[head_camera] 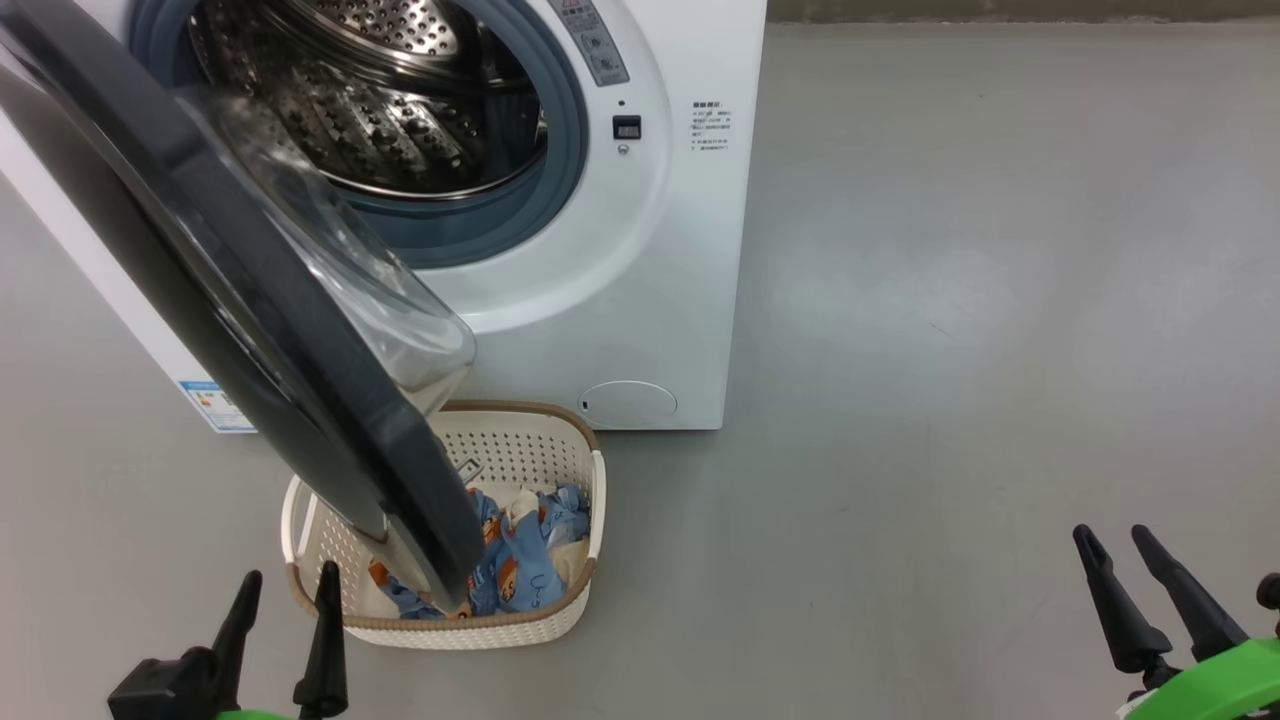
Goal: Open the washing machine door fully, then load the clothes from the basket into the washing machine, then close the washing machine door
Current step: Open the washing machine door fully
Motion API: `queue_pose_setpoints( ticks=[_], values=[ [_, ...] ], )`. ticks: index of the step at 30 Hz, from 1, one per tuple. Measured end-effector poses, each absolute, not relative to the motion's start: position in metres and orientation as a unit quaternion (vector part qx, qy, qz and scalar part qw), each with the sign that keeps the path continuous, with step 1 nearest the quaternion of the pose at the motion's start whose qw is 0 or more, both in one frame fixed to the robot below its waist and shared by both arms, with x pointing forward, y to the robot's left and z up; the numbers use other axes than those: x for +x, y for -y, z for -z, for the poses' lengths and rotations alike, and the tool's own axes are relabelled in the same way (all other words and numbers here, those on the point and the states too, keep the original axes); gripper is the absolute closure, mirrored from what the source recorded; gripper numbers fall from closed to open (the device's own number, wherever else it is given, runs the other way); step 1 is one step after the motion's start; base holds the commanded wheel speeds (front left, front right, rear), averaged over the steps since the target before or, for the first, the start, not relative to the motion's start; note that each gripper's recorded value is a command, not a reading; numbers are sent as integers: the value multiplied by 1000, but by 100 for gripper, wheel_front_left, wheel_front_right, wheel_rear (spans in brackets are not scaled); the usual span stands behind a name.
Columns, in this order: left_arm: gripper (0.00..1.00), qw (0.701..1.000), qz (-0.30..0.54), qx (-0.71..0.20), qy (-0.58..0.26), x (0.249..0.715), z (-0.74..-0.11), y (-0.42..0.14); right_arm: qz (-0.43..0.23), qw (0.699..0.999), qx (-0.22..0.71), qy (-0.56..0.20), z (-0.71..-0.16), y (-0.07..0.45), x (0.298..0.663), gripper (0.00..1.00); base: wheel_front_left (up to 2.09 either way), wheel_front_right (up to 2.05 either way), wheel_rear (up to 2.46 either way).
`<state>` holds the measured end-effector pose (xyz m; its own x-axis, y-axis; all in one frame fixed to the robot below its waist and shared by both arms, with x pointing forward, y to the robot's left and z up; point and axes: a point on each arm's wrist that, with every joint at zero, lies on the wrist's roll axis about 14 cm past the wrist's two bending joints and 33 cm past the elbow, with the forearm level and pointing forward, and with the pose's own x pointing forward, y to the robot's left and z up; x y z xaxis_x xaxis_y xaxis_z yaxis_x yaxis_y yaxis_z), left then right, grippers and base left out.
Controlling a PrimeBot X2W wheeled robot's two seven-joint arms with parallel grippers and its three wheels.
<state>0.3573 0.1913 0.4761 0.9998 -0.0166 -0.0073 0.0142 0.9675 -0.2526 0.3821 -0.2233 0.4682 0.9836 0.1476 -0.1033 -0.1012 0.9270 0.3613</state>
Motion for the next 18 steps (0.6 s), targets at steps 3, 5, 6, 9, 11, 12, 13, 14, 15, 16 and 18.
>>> queue_pose_setpoints(
  ticks=[3, 5, 6, 9, 11, 12, 13, 14, 15, 16, 18],
  values=[
    [0, 992, 6, -127, -1, 357, -478, -192, -55, 984, 163, -46, -475, 228, 379, 0, 0, 0, 0],
    [0, 992, 5, -127, 1, 356, -479, -193, -51, 986, 152, -39, -477, 229, 376, 0, 0, 0, 0],
    [0, 992, 5, -127, 2, 356, -480, -194, -51, 987, 144, -40, -476, 229, 374, 0, 0, 0, 0],
    [0, 992, 5, -123, 3, 356, -481, -194, -51, 988, 134, -49, -468, 226, 365, 0, 0, 0, 0],
    [0, 992, 5, -122, 2, 356, -480, -194, -54, 988, 131, -63, -459, 222, 358, 0, 0, 0, 0],
    [0, 992, 5, -122, 2, 355, -480, -194, -59, 988, 124, -69, -456, 219, 356, 0, 0, 0, 0],
    [0, 992, 5, -122, 2, 355, -480, -194, -62, 988, 121, -73, -454, 217, 355, 0, 0, 0, 0],
    [0, 992, 5, -122, 2, 355, -480, -194, -63, 988, 121, -74, -453, 216, 354, 0, 0, 0, 0],
    [0, 993, 5, -122, 2, 355, -480, -194, -62, 988, 122, -74, -453, 216, 354, 0, 0, 0, 0],
    [0, 993, 5, -122, 2, 355, -480, -194, -62, 988, 122, -74, -452, 215, 354, 0, 0, 0, 0],
    [0, 993, 5, -122, 2, 355, -480, -194, -62, 988, 121, -74, -452, 215, 354, 0, 0, 0, 0]
  ],
)
